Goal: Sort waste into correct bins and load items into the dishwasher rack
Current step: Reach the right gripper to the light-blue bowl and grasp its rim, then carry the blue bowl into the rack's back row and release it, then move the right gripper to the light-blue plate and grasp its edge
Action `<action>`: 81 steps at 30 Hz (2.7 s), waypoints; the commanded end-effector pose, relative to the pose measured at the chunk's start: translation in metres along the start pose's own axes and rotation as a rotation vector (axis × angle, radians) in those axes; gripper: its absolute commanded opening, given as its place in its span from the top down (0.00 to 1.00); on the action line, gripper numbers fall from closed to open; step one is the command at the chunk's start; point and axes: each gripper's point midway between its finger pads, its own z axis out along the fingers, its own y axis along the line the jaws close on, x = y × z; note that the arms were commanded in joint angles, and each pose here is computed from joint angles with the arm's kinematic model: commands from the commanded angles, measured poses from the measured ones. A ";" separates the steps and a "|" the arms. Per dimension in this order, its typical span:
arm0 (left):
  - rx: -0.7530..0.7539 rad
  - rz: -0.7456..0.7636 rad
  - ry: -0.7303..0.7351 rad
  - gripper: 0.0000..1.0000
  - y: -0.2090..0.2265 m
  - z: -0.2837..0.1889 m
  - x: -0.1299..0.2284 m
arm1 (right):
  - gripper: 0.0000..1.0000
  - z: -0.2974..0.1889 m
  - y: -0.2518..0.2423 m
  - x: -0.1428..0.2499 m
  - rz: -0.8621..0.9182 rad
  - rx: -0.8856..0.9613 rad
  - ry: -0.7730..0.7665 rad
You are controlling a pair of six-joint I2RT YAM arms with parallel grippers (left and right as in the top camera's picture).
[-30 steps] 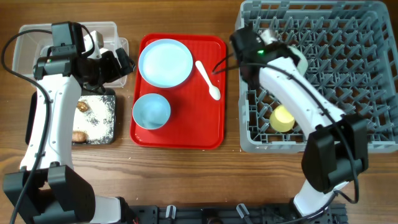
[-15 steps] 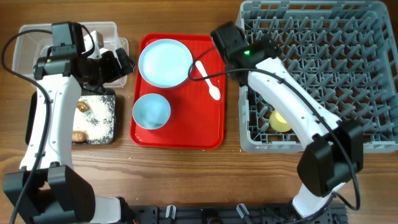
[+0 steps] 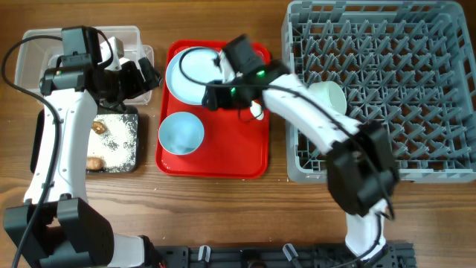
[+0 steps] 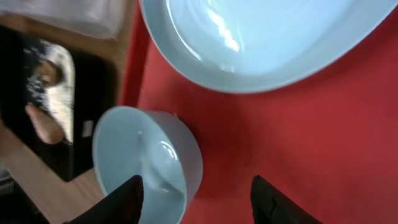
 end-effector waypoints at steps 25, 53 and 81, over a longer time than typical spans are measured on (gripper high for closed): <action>0.007 0.014 -0.038 0.00 -0.004 -0.011 -0.009 | 0.96 -0.272 -0.125 -0.088 0.204 0.765 -0.759; 0.007 0.014 -0.038 0.00 -0.004 -0.011 -0.009 | 0.96 -0.264 -0.266 -0.138 -0.583 1.747 -0.007; 0.007 0.014 -0.038 0.00 -0.004 -0.011 -0.009 | 0.38 -0.226 -0.229 -0.135 -0.718 1.825 0.100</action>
